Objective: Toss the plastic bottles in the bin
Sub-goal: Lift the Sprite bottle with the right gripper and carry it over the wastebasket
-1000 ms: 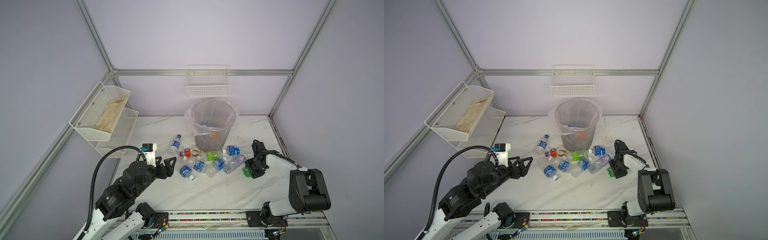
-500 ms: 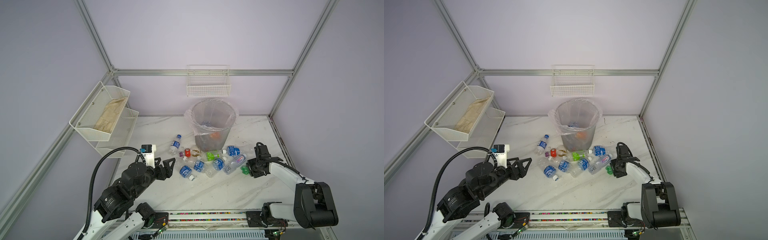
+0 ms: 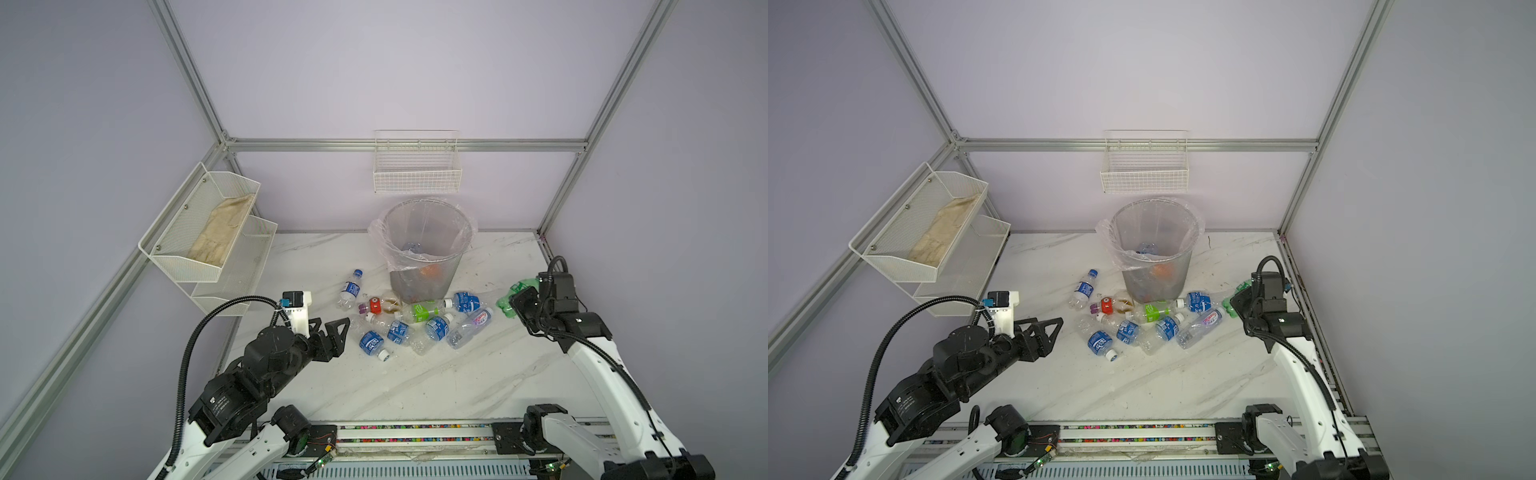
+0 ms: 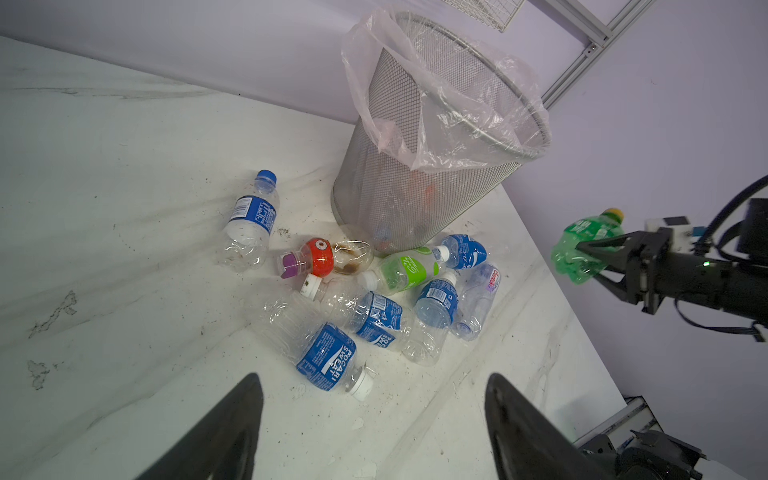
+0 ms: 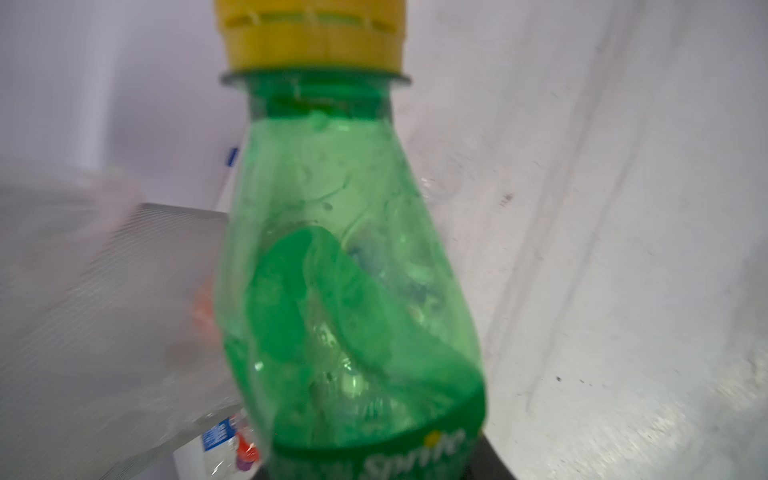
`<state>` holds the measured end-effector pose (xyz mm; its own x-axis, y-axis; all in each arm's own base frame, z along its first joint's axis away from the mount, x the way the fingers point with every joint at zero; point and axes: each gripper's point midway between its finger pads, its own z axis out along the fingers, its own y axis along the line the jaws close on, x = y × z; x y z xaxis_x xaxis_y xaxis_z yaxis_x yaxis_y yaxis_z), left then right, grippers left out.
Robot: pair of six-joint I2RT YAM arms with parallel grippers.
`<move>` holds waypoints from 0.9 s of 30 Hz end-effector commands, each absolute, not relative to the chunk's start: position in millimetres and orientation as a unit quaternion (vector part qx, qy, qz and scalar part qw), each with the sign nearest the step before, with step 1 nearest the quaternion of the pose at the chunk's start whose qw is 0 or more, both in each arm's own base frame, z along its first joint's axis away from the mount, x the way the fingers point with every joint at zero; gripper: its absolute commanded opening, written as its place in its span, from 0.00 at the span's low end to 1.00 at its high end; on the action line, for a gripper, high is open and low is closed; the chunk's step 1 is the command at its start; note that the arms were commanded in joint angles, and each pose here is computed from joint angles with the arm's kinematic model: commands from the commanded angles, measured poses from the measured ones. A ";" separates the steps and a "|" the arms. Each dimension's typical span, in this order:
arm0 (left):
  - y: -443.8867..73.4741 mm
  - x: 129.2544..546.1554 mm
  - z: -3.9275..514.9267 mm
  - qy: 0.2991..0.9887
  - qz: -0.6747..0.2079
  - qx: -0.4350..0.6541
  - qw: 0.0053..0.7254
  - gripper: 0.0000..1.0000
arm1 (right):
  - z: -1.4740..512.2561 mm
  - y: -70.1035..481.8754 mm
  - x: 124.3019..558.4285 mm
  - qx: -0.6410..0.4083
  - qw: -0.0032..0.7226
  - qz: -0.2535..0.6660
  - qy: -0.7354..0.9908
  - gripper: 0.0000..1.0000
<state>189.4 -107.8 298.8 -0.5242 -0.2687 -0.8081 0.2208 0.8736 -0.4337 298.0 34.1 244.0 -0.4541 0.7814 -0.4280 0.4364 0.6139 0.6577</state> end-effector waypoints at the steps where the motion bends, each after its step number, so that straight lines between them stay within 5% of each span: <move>1: -108.1 190.9 285.7 0.841 -0.250 -0.025 0.480 0.82 | 348.2 64.3 288.7 0.212 0.464 0.295 0.808 0.00; 18: -112.3 189.5 276.7 0.847 -0.257 -0.024 0.465 0.81 | 542.6 85.0 272.7 0.012 0.579 0.271 0.769 0.00; 27: -112.7 190.2 272.2 0.850 -0.257 -0.030 0.460 0.81 | 553.9 99.9 299.3 -0.017 0.577 0.286 0.765 0.00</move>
<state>188.9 -108.9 281.8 -0.5623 -0.2911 -0.7740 0.1846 0.8682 -0.4606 291.0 90.6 563.3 -0.2977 0.3462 -0.8897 -0.3294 0.8375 0.4361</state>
